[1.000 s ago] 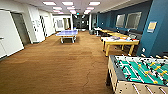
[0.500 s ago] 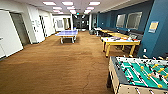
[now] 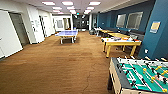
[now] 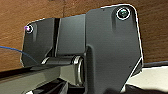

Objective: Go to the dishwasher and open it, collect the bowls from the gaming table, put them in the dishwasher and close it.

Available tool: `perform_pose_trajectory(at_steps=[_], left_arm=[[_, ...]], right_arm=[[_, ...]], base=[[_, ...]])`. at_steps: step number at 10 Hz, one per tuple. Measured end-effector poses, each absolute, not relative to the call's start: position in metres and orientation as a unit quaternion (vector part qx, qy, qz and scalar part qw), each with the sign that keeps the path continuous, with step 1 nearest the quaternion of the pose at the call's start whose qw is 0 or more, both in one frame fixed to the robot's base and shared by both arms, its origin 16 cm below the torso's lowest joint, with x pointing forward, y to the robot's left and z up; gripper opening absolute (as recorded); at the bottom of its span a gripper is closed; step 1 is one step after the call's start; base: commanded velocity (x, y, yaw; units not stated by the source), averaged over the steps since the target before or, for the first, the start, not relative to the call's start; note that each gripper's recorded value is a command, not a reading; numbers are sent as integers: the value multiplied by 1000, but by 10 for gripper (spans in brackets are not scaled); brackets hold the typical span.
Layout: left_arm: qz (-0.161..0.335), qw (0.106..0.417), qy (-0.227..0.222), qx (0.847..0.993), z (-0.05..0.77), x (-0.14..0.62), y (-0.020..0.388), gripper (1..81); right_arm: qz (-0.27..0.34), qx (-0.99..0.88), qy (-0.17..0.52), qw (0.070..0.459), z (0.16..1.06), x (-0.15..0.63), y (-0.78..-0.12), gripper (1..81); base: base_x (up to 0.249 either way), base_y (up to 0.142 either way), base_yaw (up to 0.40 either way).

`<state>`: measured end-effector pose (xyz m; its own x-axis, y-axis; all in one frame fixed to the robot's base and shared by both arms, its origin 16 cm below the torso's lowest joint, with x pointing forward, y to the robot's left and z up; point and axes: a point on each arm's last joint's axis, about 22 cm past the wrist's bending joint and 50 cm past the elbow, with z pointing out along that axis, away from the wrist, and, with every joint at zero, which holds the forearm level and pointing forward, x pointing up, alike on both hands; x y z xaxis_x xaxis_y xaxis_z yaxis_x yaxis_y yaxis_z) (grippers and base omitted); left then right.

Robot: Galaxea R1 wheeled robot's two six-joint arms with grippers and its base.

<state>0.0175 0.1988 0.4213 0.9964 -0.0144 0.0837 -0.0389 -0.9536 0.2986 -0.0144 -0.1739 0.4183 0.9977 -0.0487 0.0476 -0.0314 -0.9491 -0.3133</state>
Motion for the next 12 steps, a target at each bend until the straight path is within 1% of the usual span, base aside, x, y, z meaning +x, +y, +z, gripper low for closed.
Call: perform_pose_trajectory(at_steps=[8,12], left_arm=[[40,152,-13,988,421,17,199,811],[41,155,-14,987,422,18,194,811]], right_arm=[[-27,-987,20,158,418,-15,-174,811],[-28,-987,20,156,418,-14,-177,811]], base=[[114,0,0],[114,71,0]])
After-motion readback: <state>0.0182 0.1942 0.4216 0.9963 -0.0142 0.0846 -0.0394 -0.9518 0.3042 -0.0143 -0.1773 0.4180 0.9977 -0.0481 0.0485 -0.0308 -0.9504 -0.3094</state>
